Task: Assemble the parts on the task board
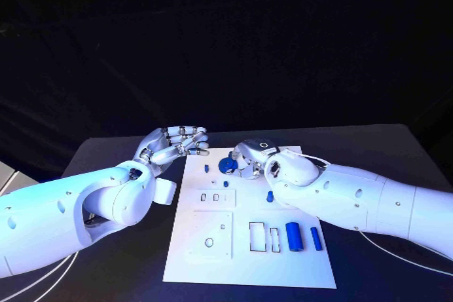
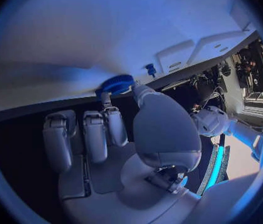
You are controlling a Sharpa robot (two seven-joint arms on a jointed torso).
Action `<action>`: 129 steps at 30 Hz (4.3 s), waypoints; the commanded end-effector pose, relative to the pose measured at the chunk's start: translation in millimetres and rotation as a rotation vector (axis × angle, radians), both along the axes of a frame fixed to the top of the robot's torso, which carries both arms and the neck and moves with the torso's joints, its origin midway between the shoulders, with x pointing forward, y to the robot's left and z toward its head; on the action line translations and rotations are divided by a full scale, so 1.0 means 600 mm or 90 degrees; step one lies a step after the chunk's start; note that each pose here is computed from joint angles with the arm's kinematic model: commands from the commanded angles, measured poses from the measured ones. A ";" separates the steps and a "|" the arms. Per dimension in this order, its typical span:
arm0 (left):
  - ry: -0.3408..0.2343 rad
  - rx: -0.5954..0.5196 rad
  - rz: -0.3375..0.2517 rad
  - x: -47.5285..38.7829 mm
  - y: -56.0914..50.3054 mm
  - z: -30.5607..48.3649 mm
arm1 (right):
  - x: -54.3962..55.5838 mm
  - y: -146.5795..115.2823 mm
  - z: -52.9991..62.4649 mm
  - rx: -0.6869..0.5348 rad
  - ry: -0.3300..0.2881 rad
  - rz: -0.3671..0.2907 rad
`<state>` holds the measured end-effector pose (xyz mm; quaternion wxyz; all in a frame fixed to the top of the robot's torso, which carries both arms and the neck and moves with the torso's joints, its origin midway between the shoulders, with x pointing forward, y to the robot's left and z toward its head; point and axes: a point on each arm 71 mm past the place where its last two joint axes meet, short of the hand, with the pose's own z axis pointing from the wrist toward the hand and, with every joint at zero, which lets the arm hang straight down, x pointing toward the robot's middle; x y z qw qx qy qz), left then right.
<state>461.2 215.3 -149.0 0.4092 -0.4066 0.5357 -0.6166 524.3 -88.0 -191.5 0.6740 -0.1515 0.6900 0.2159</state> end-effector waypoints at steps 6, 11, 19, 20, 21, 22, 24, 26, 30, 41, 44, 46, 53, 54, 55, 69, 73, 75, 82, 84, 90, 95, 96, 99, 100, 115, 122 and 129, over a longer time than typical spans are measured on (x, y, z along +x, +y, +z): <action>-0.004 -0.007 -0.008 0.000 0.000 0.002 | -0.020 -0.042 0.023 0.068 -0.040 -0.010; -0.005 -0.008 -0.010 -0.001 -0.001 0.003 | -0.031 -0.096 0.049 0.162 0.003 -0.036; -0.006 -0.007 -0.006 0.000 0.005 0.002 | -0.041 -0.215 0.077 0.229 0.109 -0.043; -0.006 -0.006 -0.005 0.000 0.006 0.002 | -0.041 -0.228 0.078 0.230 0.113 -0.044; -0.006 -0.006 -0.004 0.000 0.007 0.002 | -0.041 -0.241 0.079 0.231 0.117 -0.047; -0.006 -0.006 -0.004 0.000 0.008 0.002 | -0.041 -0.251 0.079 0.233 0.121 -0.050; -0.006 -0.005 -0.003 0.000 0.009 0.002 | -0.041 -0.273 0.077 0.247 0.134 -0.062; -0.004 -0.005 -0.002 0.001 0.009 0.001 | -0.043 -0.295 0.074 0.257 0.139 -0.075; -0.003 -0.004 0.002 0.002 0.011 0.001 | -0.040 -0.334 0.070 0.258 0.125 -0.102; -0.004 -0.002 0.012 0.003 0.017 0.000 | -0.017 -0.351 0.050 0.230 0.094 -0.121; -0.003 -0.003 0.012 0.004 0.017 -0.001 | -0.012 -0.341 0.042 0.224 0.089 -0.120; -0.003 -0.003 0.011 0.004 0.017 -0.001 | -0.011 -0.337 0.038 0.221 0.087 -0.119; -0.003 -0.003 0.012 0.005 0.018 -0.002 | -0.010 -0.316 0.023 0.211 0.093 -0.111; -0.002 -0.003 0.012 0.006 0.018 -0.002 | -0.011 -0.314 0.022 0.211 0.094 -0.109; -0.002 -0.003 0.012 0.006 0.018 -0.002 | -0.011 -0.312 0.021 0.211 0.095 -0.108; 0.000 -0.001 0.015 0.007 0.021 -0.003 | -0.016 -0.300 0.014 0.206 0.108 -0.099; 0.000 -0.001 0.014 0.007 0.020 -0.003 | -0.014 -0.298 0.013 0.206 0.106 -0.103; 0.001 -0.001 0.014 0.007 0.020 -0.003 | -0.013 -0.296 0.013 0.205 0.106 -0.104; 0.000 -0.001 0.014 0.007 0.020 -0.003 | -0.010 -0.289 0.009 0.201 0.111 -0.103; 0.000 -0.001 0.014 0.007 0.020 -0.003 | -0.009 -0.288 0.008 0.200 0.113 -0.103; 0.001 -0.001 0.014 0.008 0.020 -0.003 | -0.008 -0.283 0.003 0.197 0.119 -0.102; 0.001 -0.001 0.013 0.008 0.019 -0.004 | -0.008 -0.283 -0.001 0.194 0.123 -0.104; 0.001 -0.001 0.013 0.008 0.019 -0.004 | -0.008 -0.283 -0.001 0.194 0.123 -0.105; 0.001 -0.001 0.014 0.008 0.020 -0.004 | -0.008 -0.283 -0.002 0.194 0.123 -0.105; 0.001 -0.001 0.014 0.008 0.020 -0.004 | -0.008 -0.283 -0.002 0.194 0.123 -0.105; 0.002 0.000 0.015 0.008 0.021 -0.004 | -0.012 -0.276 0.008 0.215 0.072 -0.111; 0.002 0.000 0.017 0.009 0.023 -0.004 | -0.024 -0.253 0.037 0.240 0.033 -0.108; 0.004 0.001 0.015 0.012 0.024 -0.006 | -0.047 -0.199 0.067 0.258 0.013 -0.082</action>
